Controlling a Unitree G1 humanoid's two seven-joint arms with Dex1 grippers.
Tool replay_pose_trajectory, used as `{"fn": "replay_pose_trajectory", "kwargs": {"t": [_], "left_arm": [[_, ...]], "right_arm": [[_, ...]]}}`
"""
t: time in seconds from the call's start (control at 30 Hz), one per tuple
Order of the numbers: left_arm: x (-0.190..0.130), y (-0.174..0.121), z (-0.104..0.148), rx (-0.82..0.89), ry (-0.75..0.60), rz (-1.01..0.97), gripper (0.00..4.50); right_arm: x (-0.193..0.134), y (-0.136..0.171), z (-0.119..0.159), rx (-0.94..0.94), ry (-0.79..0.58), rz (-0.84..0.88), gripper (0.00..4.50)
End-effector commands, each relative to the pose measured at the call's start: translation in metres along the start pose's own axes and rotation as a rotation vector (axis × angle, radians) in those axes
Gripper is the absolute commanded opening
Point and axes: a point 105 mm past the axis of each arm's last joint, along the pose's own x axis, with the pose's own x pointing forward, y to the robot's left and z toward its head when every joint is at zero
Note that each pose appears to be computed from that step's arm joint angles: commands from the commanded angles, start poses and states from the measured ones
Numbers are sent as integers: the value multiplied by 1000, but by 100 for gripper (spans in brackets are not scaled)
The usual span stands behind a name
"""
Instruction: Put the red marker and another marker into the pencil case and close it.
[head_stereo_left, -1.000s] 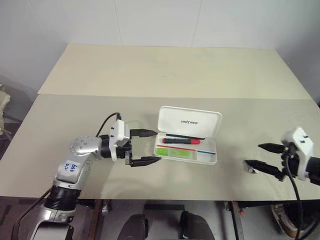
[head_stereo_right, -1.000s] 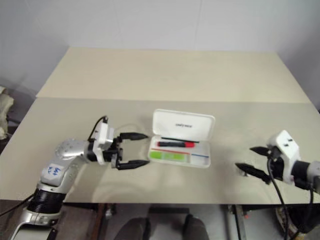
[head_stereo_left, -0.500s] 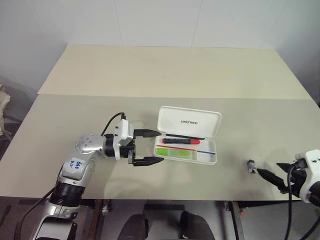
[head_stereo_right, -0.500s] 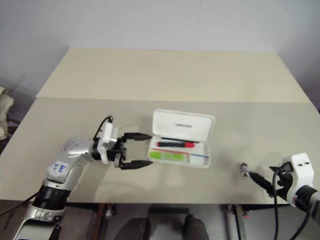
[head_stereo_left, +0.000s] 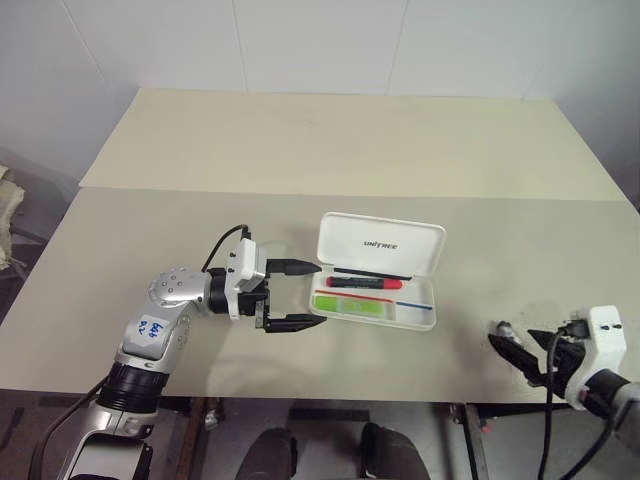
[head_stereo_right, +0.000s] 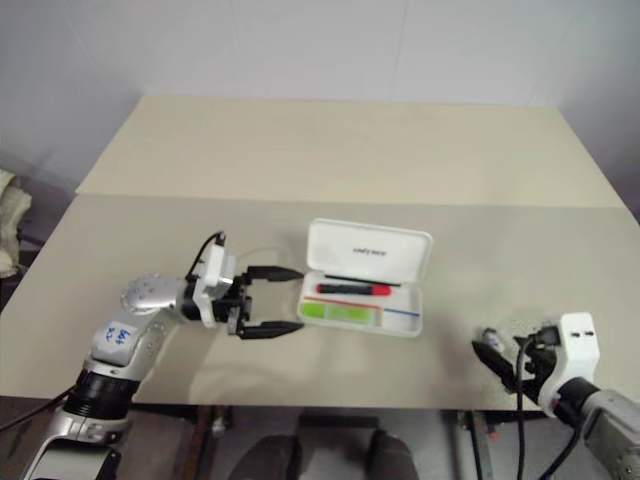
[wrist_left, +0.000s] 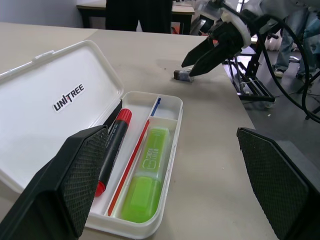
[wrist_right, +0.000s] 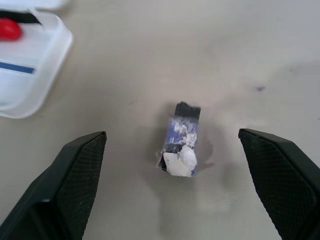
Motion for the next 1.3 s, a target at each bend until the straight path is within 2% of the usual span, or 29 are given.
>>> {"fn": "replay_pose_trajectory", "kwargs": {"t": [0.03,0.17,0.3,0.43,0.67,0.7,0.9,1.07,1.3], "left_arm": [[0,0,7,35,-8,-1,441],[-1,2,8,38,-7,5,441],[-1,3,10,46,-6,9,441],[-3,5,12,54,-2,16,441],[-5,6,11,56,2,24,441],[-4,7,11,57,0,24,441],[-1,8,12,60,-10,23,441],[-1,7,12,63,-10,25,441],[-5,6,11,68,1,35,441]], "right_arm": [[5,2,7,-23,-29,-47,446],[16,10,11,-13,-55,-59,446],[21,13,2,-7,-35,-78,446],[17,9,-8,-32,8,-96,317],[4,-3,-16,-108,82,-132,57],[5,-2,-15,-122,85,-125,37],[21,17,17,-207,-25,-25,37],[26,52,60,-326,-167,255,37],[24,81,78,-543,-141,613,37]]}}
